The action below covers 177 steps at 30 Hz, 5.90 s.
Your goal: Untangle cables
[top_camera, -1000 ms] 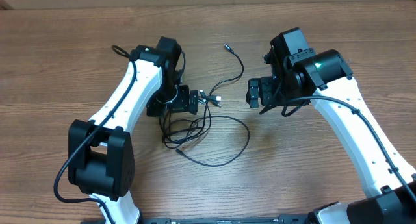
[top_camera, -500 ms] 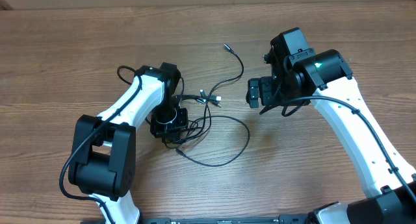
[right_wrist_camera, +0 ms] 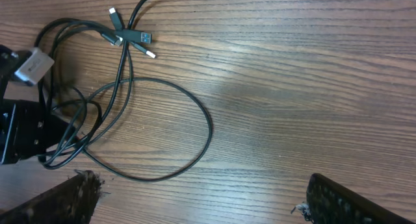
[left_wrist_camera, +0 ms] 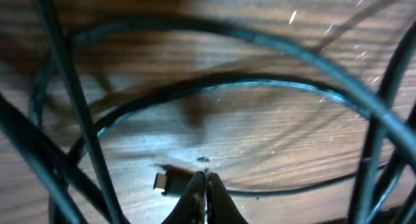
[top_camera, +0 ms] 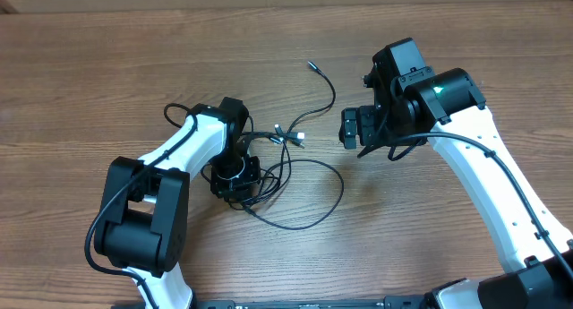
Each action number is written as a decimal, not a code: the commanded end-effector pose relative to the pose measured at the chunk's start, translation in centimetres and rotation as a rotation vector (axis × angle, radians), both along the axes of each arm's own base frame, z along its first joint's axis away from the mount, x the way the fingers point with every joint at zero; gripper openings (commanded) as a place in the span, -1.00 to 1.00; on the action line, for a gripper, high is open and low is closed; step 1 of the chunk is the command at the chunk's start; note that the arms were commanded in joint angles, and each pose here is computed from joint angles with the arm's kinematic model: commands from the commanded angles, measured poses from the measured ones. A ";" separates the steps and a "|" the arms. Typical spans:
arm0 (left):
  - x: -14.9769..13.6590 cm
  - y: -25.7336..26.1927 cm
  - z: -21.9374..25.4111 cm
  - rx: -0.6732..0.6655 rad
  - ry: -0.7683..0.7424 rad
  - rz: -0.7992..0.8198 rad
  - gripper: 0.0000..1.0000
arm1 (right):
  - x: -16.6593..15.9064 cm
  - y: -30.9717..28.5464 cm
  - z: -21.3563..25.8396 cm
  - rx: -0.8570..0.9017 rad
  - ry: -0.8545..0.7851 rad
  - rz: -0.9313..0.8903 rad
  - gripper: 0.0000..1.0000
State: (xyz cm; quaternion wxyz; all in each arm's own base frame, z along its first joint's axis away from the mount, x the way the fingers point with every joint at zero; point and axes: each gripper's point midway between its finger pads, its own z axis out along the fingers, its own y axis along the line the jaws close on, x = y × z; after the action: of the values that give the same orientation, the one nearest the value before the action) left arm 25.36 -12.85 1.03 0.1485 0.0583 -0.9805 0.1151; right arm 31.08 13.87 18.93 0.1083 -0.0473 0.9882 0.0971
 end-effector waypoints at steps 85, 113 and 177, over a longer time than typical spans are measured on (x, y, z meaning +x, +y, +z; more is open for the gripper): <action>0.7 -1.6 -2.3 -0.093 -0.084 0.019 -0.91 | 0.5 0.0 0.6 0.004 -0.021 -0.014 1.00; -1.7 -1.7 5.1 -0.075 -0.074 -0.109 -0.91 | 0.5 0.0 0.6 0.004 -0.021 -0.014 1.00; -0.1 -3.2 1.1 0.045 -0.226 -0.053 -0.91 | 0.5 0.0 0.6 0.003 -0.020 -0.014 1.00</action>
State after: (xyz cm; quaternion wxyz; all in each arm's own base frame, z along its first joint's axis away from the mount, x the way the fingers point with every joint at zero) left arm 25.47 -16.44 2.40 0.0386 0.0161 -0.9934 0.1072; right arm 31.07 13.85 18.92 0.1079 -0.0460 0.9884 0.0969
